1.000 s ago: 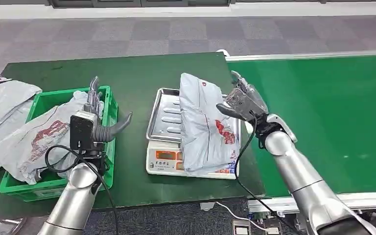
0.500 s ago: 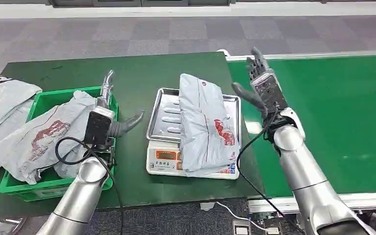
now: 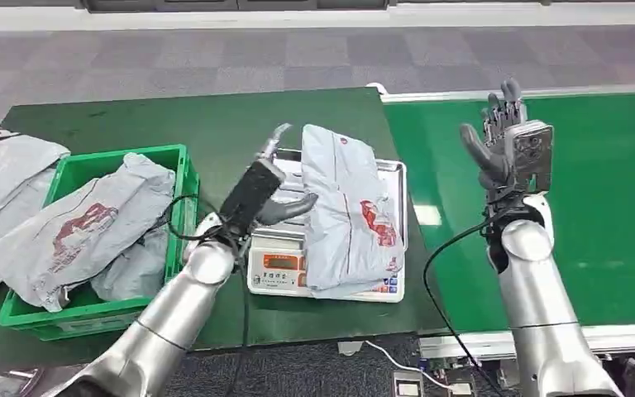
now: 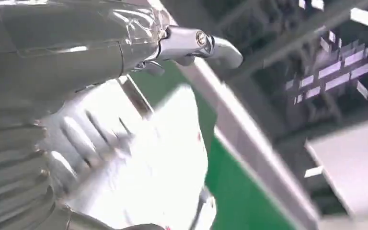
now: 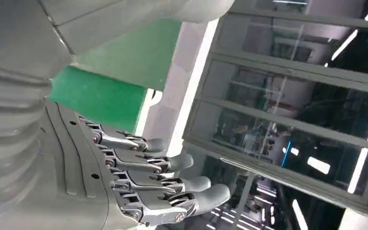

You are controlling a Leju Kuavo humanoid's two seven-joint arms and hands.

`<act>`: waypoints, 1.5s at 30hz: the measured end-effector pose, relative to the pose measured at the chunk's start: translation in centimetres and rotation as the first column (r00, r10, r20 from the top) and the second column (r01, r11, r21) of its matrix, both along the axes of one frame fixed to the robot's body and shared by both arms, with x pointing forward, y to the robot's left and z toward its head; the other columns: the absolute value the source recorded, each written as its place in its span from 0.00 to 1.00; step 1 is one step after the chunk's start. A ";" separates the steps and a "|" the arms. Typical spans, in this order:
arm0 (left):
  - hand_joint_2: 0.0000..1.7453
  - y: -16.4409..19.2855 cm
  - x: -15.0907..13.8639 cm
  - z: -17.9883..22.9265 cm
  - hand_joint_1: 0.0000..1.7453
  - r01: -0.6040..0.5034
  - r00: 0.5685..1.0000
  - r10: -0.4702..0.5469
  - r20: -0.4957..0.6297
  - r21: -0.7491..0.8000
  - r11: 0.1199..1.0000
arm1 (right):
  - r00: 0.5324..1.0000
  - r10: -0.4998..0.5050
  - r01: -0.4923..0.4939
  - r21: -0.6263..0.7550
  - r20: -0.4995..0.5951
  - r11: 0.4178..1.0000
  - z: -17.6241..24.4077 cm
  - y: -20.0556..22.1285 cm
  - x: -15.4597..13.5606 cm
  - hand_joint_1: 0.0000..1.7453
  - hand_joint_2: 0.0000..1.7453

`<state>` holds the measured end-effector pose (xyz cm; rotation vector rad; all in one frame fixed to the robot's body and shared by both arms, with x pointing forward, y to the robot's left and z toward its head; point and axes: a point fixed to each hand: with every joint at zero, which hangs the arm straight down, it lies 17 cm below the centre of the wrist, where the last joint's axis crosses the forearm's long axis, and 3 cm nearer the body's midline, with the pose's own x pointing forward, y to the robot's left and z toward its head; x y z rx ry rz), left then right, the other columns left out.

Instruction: Moved the parcel from conveyor to table for the left to box.

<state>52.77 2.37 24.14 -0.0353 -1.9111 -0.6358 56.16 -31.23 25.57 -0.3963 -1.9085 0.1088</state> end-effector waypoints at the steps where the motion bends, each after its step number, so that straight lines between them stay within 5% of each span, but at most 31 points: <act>1: 1.00 -1.0 0.0 -0.3 0.00 0.017 1.000 -0.017 -0.014 0.012 1.000 | 1.000 -0.001 0.002 0.009 -0.004 1.000 -0.2 -0.3 0.0 0.00 1.00; 13: 1.00 -10.3 -3.1 -4.1 0.00 0.248 0.968 -0.236 -0.080 0.227 0.942 | 0.999 -0.039 0.040 0.057 -0.018 0.998 -0.8 -2.6 -0.2 0.00 1.00; 22: 1.00 -11.5 -4.4 -7.6 0.00 0.277 0.958 -0.280 -0.062 0.447 0.851 | 0.999 -0.026 0.028 0.073 -0.026 0.997 -0.9 -3.8 0.2 0.00 1.00; 40: 1.00 -11.2 -4.5 -9.5 0.00 0.285 0.955 -0.283 -0.084 0.515 0.808 | 0.998 -0.038 0.041 0.069 -0.048 0.997 -1.6 -4.6 0.7 0.00 1.00; 45: 1.00 -10.7 -4.4 -11.3 0.00 0.260 0.958 -0.278 -0.077 0.646 0.718 | 0.999 -0.017 0.020 0.085 -0.038 0.996 -1.3 -4.7 0.7 0.00 1.00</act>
